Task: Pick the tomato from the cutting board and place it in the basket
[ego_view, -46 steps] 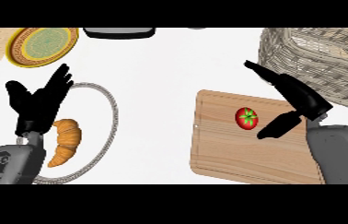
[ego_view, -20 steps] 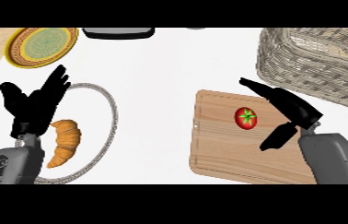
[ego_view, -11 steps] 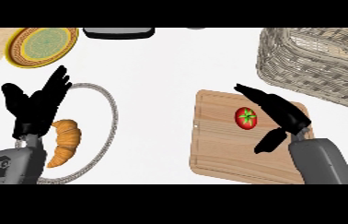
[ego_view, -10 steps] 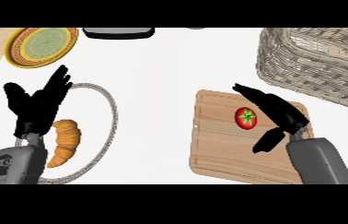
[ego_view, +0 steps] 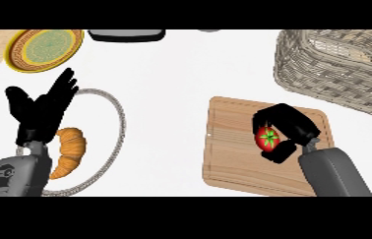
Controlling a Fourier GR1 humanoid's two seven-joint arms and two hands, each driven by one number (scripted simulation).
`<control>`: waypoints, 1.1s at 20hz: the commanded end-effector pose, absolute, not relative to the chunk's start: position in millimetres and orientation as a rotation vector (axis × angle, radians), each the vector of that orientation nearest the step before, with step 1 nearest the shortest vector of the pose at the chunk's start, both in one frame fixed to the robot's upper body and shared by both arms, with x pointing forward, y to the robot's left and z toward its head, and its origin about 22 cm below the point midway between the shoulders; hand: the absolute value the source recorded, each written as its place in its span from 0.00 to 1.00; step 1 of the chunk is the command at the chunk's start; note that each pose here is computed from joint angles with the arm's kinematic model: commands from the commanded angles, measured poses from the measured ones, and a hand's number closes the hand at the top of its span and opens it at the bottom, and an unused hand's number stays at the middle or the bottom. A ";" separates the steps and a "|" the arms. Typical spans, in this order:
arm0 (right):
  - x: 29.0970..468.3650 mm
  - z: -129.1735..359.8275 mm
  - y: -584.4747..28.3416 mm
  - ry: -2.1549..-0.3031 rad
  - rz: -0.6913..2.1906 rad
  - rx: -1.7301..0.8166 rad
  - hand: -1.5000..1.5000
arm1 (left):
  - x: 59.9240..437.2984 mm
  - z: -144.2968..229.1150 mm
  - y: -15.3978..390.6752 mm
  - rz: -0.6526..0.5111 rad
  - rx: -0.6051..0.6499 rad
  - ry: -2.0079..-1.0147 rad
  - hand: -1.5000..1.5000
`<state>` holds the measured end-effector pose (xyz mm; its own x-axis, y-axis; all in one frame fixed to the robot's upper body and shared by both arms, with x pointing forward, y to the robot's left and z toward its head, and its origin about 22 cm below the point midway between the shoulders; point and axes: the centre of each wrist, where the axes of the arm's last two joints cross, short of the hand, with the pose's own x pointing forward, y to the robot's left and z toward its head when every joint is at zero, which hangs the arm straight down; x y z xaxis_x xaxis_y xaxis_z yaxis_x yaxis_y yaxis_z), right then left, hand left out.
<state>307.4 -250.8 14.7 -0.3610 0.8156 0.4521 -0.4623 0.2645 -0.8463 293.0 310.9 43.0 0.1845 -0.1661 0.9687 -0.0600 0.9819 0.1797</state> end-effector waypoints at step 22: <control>192.1 73.5 -98.1 -1.669 0.697 -0.241 1.00 | 293.6 32.5 311.1 -0.057 0.202 -1.378 0.50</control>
<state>214.5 -111.5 45.6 -0.1707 0.6816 0.7115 -0.2788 0.6592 -0.6984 292.3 312.9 36.1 0.1940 -0.1595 0.9680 -0.0680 0.9821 0.1754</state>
